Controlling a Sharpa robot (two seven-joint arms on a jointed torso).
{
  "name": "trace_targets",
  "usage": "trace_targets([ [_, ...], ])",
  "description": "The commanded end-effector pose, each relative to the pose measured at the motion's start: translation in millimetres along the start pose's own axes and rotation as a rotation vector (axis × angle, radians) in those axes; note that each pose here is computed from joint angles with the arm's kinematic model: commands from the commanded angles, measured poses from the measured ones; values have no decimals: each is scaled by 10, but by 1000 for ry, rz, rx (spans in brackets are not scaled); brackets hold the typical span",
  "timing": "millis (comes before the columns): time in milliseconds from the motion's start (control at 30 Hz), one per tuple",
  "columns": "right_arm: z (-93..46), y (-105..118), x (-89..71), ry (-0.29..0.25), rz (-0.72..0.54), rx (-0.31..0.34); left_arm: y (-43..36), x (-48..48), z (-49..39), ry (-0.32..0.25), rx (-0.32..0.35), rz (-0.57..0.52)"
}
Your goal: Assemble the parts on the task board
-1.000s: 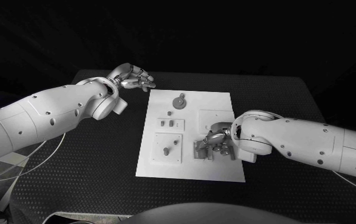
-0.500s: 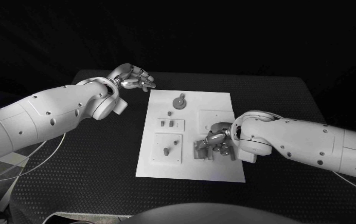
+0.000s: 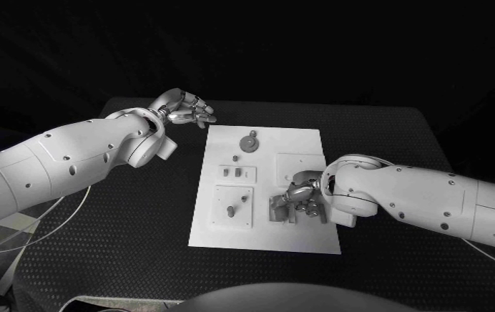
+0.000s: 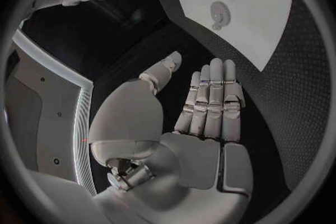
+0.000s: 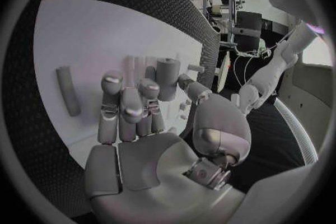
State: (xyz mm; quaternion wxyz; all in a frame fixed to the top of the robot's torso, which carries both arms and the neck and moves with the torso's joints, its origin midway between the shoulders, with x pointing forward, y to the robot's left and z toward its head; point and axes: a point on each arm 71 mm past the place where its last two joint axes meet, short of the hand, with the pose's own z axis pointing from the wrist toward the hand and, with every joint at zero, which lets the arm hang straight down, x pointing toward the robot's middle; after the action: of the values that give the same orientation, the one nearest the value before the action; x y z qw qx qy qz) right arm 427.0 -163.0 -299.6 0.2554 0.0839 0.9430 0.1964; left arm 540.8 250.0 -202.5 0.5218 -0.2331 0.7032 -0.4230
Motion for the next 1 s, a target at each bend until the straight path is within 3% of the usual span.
trace_targets([
  [33, 10, -20, 5, -6, -7, 5, -22, 13, 5, 11, 10, -4],
  [900, 0, -30, 3, -11, -2, 6, -19, 8, 2, 6, 8, -3],
  [1000, -14, -23, -1, -30, -20, -6, -19, 8, 1, 6, 8, -3],
])
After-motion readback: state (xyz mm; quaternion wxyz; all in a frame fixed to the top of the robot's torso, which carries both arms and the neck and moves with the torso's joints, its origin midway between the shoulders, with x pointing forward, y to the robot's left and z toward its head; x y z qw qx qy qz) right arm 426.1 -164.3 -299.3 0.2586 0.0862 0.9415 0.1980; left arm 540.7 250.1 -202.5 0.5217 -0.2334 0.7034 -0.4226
